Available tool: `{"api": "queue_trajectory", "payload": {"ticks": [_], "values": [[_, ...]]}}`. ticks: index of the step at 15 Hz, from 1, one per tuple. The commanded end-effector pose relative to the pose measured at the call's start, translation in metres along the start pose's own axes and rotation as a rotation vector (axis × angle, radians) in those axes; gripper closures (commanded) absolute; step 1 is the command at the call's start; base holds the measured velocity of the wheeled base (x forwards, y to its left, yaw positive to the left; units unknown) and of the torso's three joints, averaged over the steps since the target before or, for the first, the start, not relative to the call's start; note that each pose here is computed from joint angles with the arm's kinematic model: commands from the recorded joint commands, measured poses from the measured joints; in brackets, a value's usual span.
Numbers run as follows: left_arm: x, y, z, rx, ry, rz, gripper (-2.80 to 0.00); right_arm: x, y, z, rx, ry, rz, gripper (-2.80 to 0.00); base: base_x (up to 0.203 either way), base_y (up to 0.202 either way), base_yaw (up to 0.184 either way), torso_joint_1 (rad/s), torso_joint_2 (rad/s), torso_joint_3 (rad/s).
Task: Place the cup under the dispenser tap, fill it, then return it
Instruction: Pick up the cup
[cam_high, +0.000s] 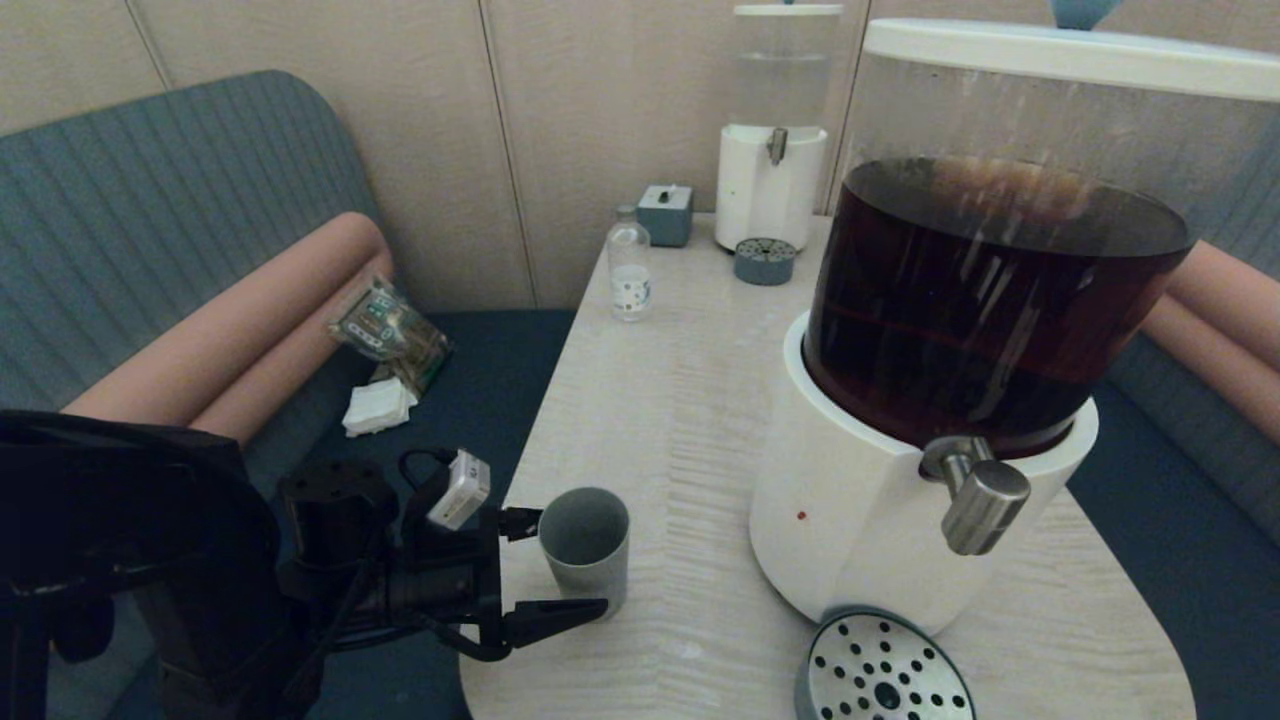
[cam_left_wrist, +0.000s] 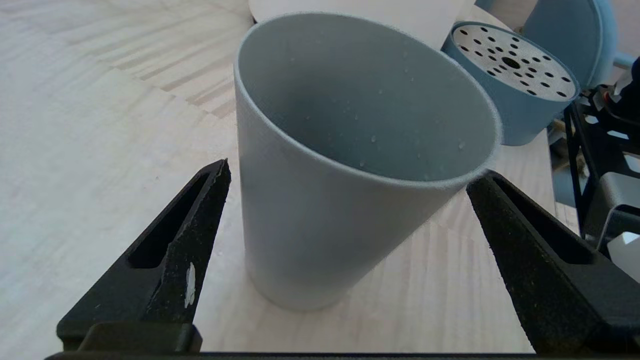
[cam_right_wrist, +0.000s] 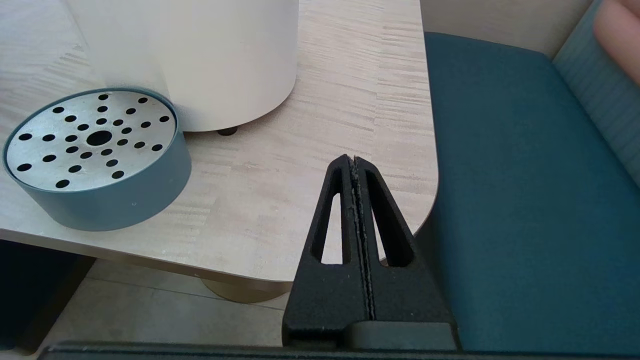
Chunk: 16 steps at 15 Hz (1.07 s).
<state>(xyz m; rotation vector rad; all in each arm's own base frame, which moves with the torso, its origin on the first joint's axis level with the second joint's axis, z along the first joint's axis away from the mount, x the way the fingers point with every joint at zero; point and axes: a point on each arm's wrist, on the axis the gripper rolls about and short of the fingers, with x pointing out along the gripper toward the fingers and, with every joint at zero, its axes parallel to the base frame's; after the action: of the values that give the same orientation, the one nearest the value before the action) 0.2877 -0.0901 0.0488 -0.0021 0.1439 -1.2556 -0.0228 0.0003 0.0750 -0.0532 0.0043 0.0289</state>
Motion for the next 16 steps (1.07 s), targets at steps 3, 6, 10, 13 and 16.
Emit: {"api": "queue_trajectory", "payload": {"ticks": [3,6,10,13,16], "values": [[0.009,0.006,-0.002,0.008,-0.008,-0.006,-2.80,0.000,0.000,-0.003,0.000,0.002,0.002,0.00,0.000,0.000,0.000,0.000,0.00,0.000],[0.014,0.008,-0.004,0.009,-0.005,0.011,-2.80,0.000,0.000,-0.003,0.000,0.003,0.001,0.00,0.000,0.000,0.000,0.000,0.00,0.000],[0.016,0.010,-0.003,0.017,-0.009,0.019,-2.80,0.000,0.000,-0.003,0.000,0.002,0.002,0.00,0.000,0.000,0.000,0.000,0.00,0.000],[0.015,0.009,-0.001,0.021,-0.011,0.039,0.00,0.000,0.000,-0.003,0.000,0.003,0.001,0.00,0.000,0.000,0.000,0.000,0.00,0.000],[0.015,0.006,-0.001,0.007,-0.005,0.034,0.00,0.000,0.000,-0.003,0.000,0.003,0.001,0.00,0.000,0.000,0.000,0.000,0.00,0.000]]}}
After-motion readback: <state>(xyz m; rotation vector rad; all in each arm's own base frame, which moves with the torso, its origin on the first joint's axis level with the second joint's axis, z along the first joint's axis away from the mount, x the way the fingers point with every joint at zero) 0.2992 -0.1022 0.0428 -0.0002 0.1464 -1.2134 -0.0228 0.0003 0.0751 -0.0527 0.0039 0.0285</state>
